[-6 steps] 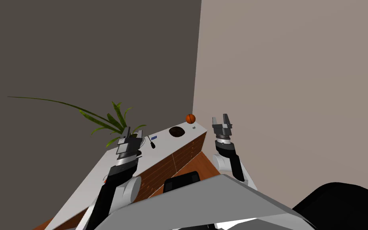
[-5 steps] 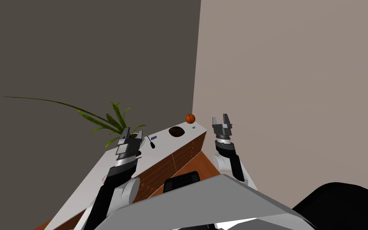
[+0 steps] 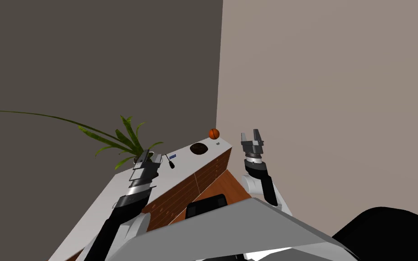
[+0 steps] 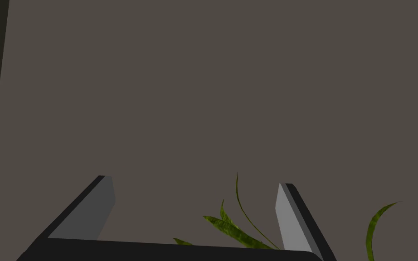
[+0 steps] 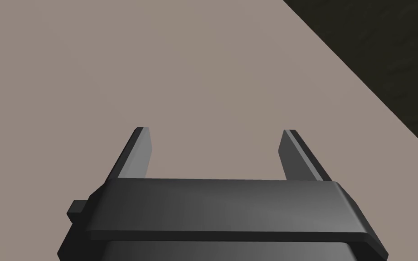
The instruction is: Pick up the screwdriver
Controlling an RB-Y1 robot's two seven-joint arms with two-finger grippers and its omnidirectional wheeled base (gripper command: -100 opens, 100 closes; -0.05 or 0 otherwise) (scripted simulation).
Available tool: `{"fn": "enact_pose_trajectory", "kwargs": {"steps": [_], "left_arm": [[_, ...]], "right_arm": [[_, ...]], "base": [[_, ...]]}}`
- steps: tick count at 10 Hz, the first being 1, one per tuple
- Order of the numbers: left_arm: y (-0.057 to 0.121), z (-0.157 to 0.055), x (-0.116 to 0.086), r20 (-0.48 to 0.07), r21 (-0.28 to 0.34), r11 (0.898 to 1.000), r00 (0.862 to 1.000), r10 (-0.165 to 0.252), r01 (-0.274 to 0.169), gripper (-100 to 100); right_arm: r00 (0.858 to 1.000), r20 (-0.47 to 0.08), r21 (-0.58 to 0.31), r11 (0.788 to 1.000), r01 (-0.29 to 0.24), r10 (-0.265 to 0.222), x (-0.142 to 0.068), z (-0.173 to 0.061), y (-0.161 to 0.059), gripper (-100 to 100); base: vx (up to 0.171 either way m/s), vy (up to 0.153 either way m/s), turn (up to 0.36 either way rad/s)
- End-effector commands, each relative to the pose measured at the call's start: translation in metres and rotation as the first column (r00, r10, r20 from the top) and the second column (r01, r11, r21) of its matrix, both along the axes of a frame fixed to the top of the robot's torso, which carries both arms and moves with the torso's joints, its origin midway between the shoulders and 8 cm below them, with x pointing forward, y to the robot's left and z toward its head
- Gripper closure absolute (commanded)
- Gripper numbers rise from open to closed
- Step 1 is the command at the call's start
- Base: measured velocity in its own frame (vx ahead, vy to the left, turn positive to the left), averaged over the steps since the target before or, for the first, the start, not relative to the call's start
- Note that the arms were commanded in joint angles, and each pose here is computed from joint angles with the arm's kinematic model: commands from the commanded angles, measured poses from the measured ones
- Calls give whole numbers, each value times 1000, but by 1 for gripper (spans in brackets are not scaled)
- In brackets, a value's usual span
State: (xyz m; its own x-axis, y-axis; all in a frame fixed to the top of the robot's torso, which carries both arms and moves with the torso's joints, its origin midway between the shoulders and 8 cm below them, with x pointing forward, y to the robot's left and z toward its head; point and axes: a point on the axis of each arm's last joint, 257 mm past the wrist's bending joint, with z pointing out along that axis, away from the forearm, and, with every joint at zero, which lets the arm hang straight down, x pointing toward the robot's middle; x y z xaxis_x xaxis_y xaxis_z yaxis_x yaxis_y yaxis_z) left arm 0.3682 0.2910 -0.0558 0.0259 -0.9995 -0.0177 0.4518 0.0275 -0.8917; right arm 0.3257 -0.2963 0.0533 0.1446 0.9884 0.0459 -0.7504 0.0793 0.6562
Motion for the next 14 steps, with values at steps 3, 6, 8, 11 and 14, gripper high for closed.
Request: {"fn": "enact_pose_trajectory", "kwargs": {"steps": [3,6,8,11,14], "left_arm": [[22,-47,-5,-149,2,1000,989,-14,14,-100],[47,-92,-16,-297,2,1000,955,-8,9,-100],[55,-108,-21,-353,15,1000,936,-7,13,-100],[86,-154,-42,-511,37,999,859,20,0,-100],[108,-185,-60,-617,67,998,786,47,-7,-100]], "right_arm": [[1000,0,0,1000,0,0,0,0,0,0],[1000,0,0,1000,0,0,0,0,0,0],[1000,0,0,1000,0,0,0,0,0,0],[1000,0,0,1000,0,0,0,0,0,0],[1000,0,0,1000,0,0,0,0,0,0]], "base": [[-48,20,-147],[-48,7,-189],[-28,10,-124],[-17,3,-210],[-9,2,-176]]}}
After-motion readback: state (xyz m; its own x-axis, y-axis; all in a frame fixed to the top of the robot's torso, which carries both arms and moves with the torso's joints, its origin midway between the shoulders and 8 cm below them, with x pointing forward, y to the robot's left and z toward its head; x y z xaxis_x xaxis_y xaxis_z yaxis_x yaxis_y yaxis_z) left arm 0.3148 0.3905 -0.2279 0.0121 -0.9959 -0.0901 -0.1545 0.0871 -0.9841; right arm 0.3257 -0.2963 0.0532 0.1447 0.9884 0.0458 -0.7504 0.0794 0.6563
